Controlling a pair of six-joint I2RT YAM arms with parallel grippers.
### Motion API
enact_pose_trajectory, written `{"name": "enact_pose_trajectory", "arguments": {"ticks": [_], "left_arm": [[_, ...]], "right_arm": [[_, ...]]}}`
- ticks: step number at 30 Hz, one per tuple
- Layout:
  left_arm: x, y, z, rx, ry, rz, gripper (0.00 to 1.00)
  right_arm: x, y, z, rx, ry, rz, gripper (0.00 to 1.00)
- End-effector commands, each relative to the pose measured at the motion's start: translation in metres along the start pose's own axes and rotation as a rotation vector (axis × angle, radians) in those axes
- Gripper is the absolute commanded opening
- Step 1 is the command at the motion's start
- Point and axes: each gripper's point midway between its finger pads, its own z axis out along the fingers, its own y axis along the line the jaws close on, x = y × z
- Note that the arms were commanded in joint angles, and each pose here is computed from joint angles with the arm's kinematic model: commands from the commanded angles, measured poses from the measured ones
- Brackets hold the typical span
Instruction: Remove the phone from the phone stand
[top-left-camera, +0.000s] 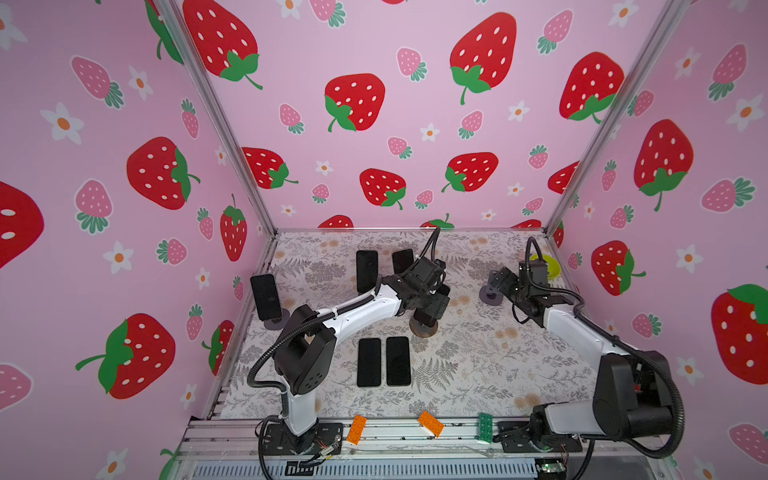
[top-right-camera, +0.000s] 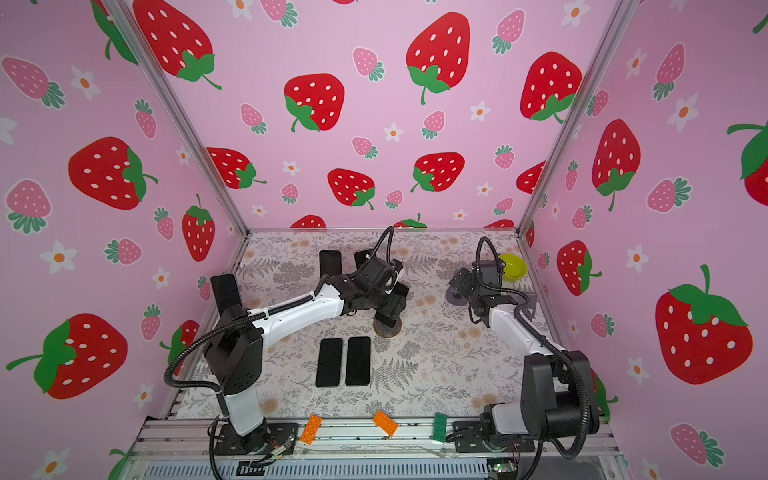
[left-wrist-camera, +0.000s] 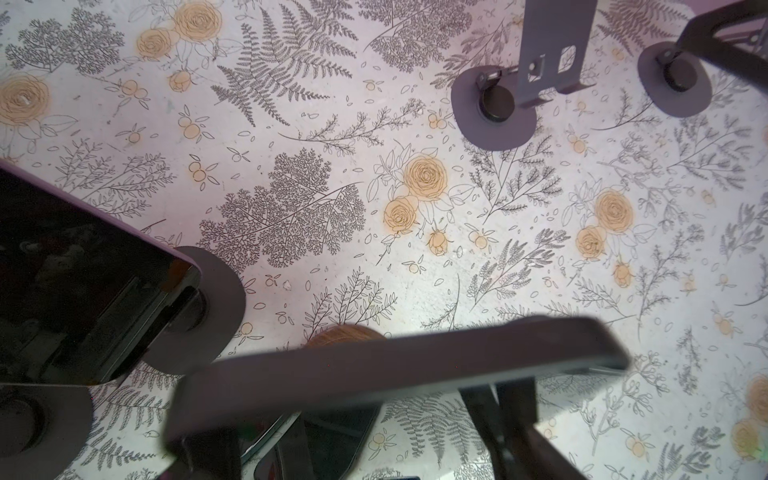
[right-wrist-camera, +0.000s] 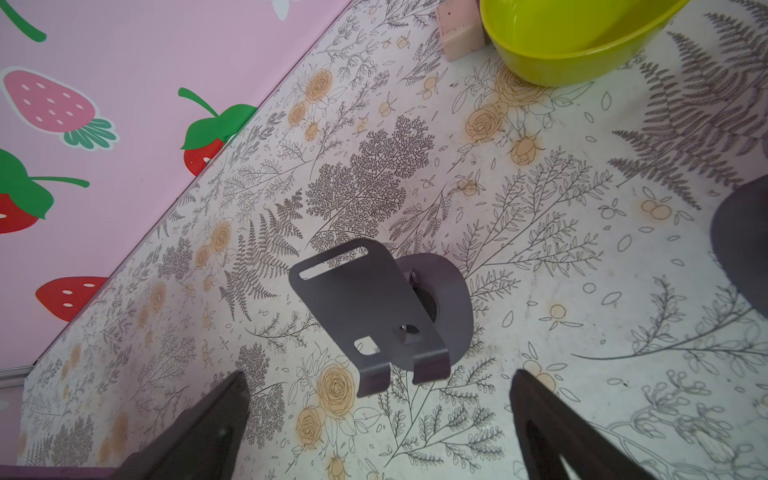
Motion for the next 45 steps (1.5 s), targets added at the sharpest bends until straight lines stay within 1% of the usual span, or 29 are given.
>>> {"name": "enact_pose_trajectory", "arguments": {"ticks": [1,13,16,18,22,29,34,39,44,45], "left_arm": [[-0.013,0.003,-0.019,-0.024,-0.05,0.0,0.84],[-0.019,0.0,-0.026,-0.014,-0.064,0.006,0.83],[-0.018,-0.003,-0.023,-0.002,-0.063,0.003,0.88],[-0.018,-0.004,-0.021,0.0,-0.073,0.001,0.99],[-0.021,-0.005,-0.017,0.003,-0.098,-0.01,0.99],[-0.013,-0.008,-0.006,-0.005,-0.064,0.005,0.99],[-0.007,-0.009,-0.001,-0.083,-0.053,0.101,0.99],[-0.002,-0.003,0.003,-0.121,-0.04,0.104,1.0],[-0.002,-0.006,0.004,-0.103,-0.049,0.097,0.93],[-0.002,-0.008,0.003,-0.095,-0.05,0.098,0.9]], "right_arm": [[0.007,-0.006,0.004,0.013,0.017,0.012,1.0],[0.011,-0.007,0.01,0.018,0.036,0.017,1.0],[0.012,-0.007,0.01,0.018,0.039,0.016,1.0],[0.011,-0.008,0.01,0.019,0.037,0.016,1.0],[0.012,-0.008,0.01,0.019,0.041,0.015,1.0],[0.013,-0.007,0.01,0.017,0.042,0.016,1.0],[0.013,-0.007,0.011,0.016,0.046,0.017,1.0],[0.014,-0.007,0.011,0.015,0.05,0.015,1.0],[0.015,-0.007,0.012,0.016,0.054,0.016,1.0],[0.014,-0.007,0.012,0.014,0.053,0.016,1.0]]}}
